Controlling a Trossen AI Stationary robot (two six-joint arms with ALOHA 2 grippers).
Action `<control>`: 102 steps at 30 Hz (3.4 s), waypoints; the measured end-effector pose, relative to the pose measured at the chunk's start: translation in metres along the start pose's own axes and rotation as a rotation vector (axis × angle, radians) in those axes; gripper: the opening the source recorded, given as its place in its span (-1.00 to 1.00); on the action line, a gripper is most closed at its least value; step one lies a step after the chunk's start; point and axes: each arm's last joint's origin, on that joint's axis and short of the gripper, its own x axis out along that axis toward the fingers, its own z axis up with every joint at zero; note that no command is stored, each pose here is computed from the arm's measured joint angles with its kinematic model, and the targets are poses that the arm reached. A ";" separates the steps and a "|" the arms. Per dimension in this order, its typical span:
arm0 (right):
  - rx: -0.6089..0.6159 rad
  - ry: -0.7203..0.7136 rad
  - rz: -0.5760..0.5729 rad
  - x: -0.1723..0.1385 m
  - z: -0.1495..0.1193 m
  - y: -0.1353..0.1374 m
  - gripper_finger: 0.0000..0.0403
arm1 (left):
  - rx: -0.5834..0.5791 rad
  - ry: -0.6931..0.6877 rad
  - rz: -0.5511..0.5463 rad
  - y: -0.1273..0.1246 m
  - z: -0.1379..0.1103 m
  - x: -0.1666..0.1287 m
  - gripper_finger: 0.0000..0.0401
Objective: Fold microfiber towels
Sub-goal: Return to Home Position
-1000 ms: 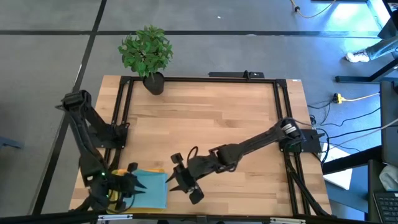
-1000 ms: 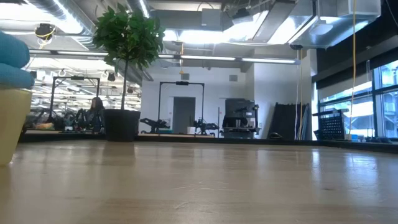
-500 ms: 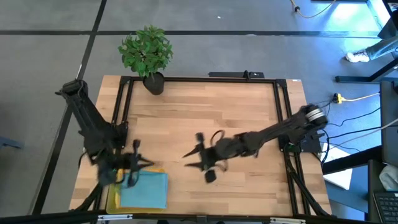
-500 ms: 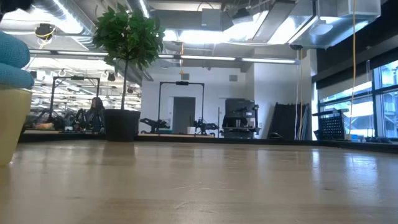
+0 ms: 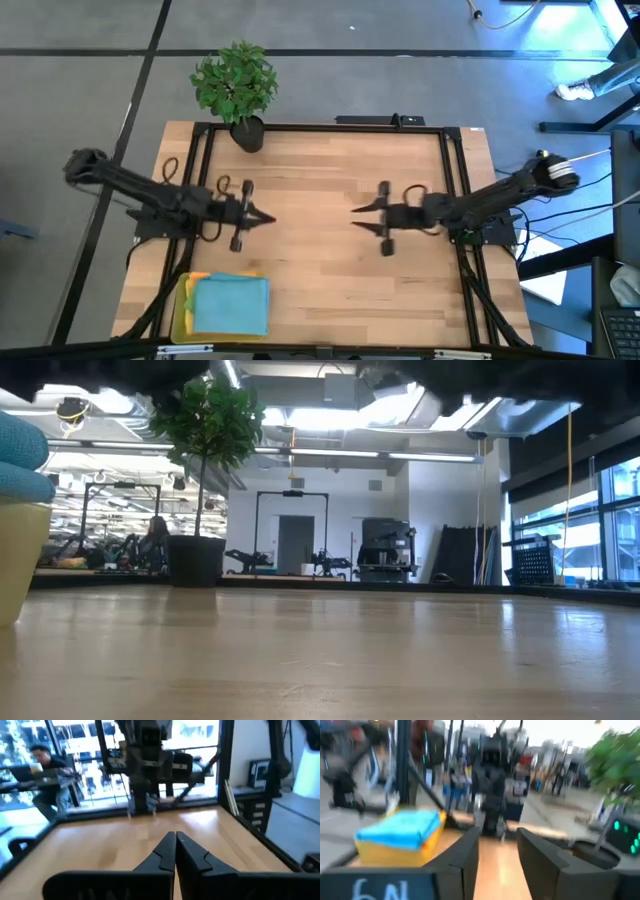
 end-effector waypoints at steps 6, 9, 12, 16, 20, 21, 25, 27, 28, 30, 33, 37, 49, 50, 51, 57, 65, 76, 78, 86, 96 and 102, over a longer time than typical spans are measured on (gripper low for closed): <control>0.033 -0.092 -0.203 -0.056 -0.011 -0.023 -0.69 | 0.062 -0.119 0.030 0.028 0.016 -0.019 -0.98; 0.062 0.001 -0.329 -0.070 -0.019 -0.038 -0.93 | 0.062 -0.103 0.080 0.036 0.016 -0.027 -0.99; 0.037 0.089 -0.300 -0.079 -0.023 -0.046 -0.95 | 0.064 -0.030 0.084 0.039 0.010 -0.035 -0.99; 0.058 0.064 -0.247 -0.095 -0.014 -0.050 -0.97 | 0.065 -0.063 0.046 0.038 0.014 -0.054 -1.00; 0.043 0.065 -0.230 -0.113 -0.008 -0.049 -0.97 | 0.068 -0.147 0.047 0.037 0.020 -0.075 -1.00; 0.039 0.061 -0.227 -0.118 -0.007 -0.049 -0.96 | 0.068 -0.172 0.049 0.037 0.019 -0.079 -1.00; 0.043 0.026 -0.214 -0.131 -0.009 -0.047 -0.97 | 0.064 -0.204 0.052 0.035 0.003 -0.086 -1.00; 0.039 0.035 -0.162 -0.135 -0.018 -0.045 -0.98 | 0.059 -0.222 0.053 0.034 -0.009 -0.085 -1.00; 0.038 0.027 -0.142 -0.137 -0.020 -0.044 -0.98 | 0.053 -0.233 0.054 0.034 -0.015 -0.085 -1.00; 0.039 0.000 -0.122 -0.140 -0.023 -0.042 -0.98 | 0.043 -0.257 0.062 0.033 -0.026 -0.083 -1.00; 0.010 -0.006 -0.116 -0.144 -0.031 -0.041 -0.97 | 0.031 -0.250 0.109 0.033 -0.042 -0.079 -1.00; -0.031 0.000 -0.113 -0.151 -0.033 -0.041 -0.99 | 0.032 -0.199 0.158 0.034 -0.060 -0.074 -0.99; -0.017 0.087 -0.097 -0.157 -0.042 -0.039 -0.97 | 0.042 -0.096 0.168 0.034 -0.070 -0.073 -0.99; -0.018 0.093 -0.096 -0.157 -0.043 -0.039 -0.97 | 0.038 -0.080 0.165 0.034 -0.071 -0.073 -0.99; -0.018 0.102 -0.092 -0.157 -0.044 -0.039 -0.97 | 0.027 -0.062 0.161 0.034 -0.073 -0.072 -0.98; 0.008 0.169 -0.021 -0.158 -0.051 -0.036 -0.98 | 0.003 -0.043 0.103 0.032 -0.076 -0.072 -0.99; 0.022 0.238 -0.030 -0.159 -0.057 -0.036 -0.99 | -0.027 -0.045 0.053 0.030 -0.076 -0.072 -0.99; -0.008 0.155 -0.008 -0.158 -0.050 -0.036 -0.99 | -0.041 -0.046 0.037 0.030 -0.076 -0.071 -0.98; -0.042 0.076 0.032 -0.157 -0.043 -0.036 -0.99 | -0.041 -0.045 0.040 0.030 -0.076 -0.071 -0.99; -0.116 -0.104 0.064 -0.154 -0.038 -0.034 -0.99 | -0.054 -0.045 0.041 0.030 -0.076 -0.071 -0.99; -0.144 -0.097 0.087 -0.153 -0.048 -0.032 -1.00 | -0.055 -0.044 0.041 0.030 -0.076 -0.072 -0.99; -0.097 0.004 0.051 -0.152 -0.057 -0.032 -0.94 | -0.033 -0.043 0.040 0.030 -0.076 -0.072 -0.99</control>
